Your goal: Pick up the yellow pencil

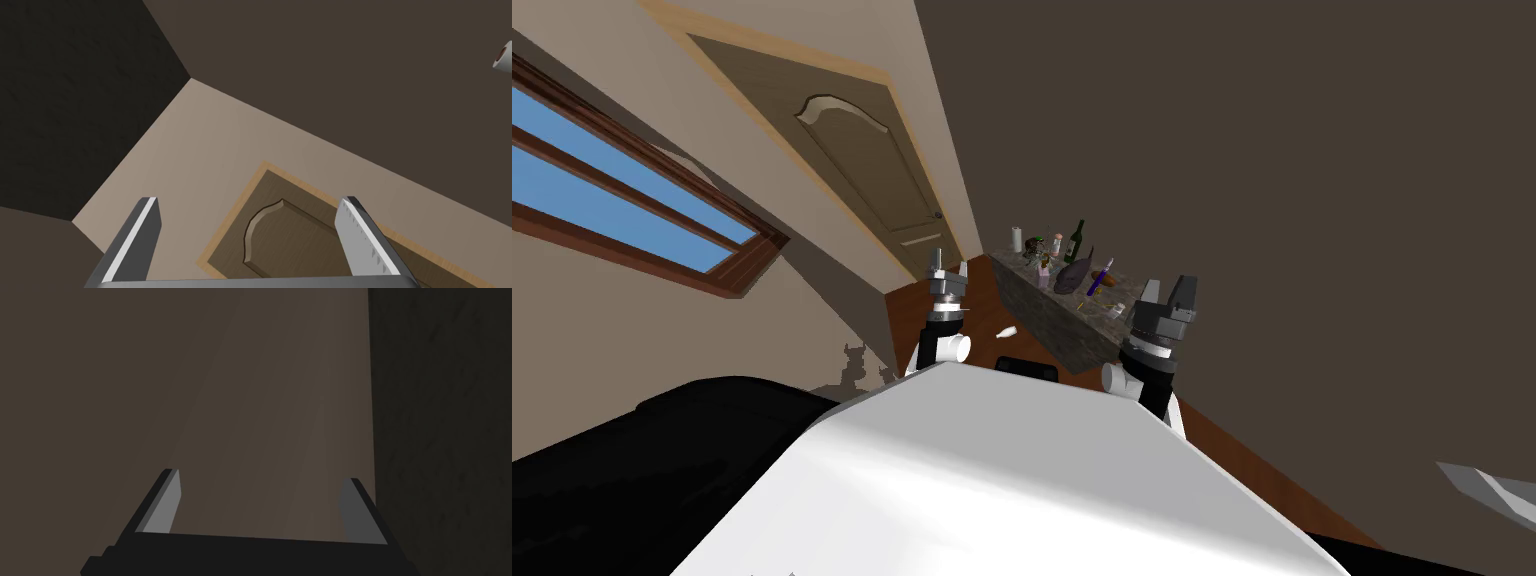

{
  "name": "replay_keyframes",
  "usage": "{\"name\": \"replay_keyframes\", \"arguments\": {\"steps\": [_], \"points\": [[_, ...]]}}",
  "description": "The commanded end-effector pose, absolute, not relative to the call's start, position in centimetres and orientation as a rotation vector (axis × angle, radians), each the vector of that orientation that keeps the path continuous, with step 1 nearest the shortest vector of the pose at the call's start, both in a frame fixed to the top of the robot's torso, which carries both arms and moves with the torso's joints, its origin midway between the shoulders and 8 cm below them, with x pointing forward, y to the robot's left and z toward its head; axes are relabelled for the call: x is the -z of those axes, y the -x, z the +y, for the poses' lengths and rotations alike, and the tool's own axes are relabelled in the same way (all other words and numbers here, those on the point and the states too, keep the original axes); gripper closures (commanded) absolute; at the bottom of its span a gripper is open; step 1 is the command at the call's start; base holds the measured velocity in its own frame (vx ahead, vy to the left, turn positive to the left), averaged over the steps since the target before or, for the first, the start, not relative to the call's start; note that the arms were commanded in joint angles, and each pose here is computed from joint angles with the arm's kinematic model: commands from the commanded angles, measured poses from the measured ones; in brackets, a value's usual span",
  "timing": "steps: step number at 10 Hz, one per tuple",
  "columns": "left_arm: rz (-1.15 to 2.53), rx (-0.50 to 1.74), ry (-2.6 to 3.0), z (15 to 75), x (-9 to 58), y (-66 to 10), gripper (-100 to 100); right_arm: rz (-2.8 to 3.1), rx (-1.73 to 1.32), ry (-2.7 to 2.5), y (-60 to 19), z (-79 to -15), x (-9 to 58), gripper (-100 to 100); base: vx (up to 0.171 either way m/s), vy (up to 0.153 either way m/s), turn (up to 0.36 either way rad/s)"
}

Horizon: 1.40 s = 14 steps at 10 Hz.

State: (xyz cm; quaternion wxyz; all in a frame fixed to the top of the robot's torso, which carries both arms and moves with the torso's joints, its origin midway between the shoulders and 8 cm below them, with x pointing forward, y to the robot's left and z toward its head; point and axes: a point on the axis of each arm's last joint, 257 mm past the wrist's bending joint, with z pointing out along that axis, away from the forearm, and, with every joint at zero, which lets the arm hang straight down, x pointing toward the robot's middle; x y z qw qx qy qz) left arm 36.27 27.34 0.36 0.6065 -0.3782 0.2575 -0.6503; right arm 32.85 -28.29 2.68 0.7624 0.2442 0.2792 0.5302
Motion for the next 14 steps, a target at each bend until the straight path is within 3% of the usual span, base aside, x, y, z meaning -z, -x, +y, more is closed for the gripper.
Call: {"name": "replay_keyframes", "arguments": {"steps": [1,14], "points": [[0.595,1.503,0.875,27.3,-0.4,-36.3,0,0.624,-1.171,-0.511,-33.2,-27.8,-2.9,-100,0.008,0.001,-0.073],[0.595,1.503,0.875,27.3,-0.4,-36.3,0,0.807,-1.384,-0.56,-43.0,-24.6,-2.7,-100,0.025,0.016,-0.176]]}}
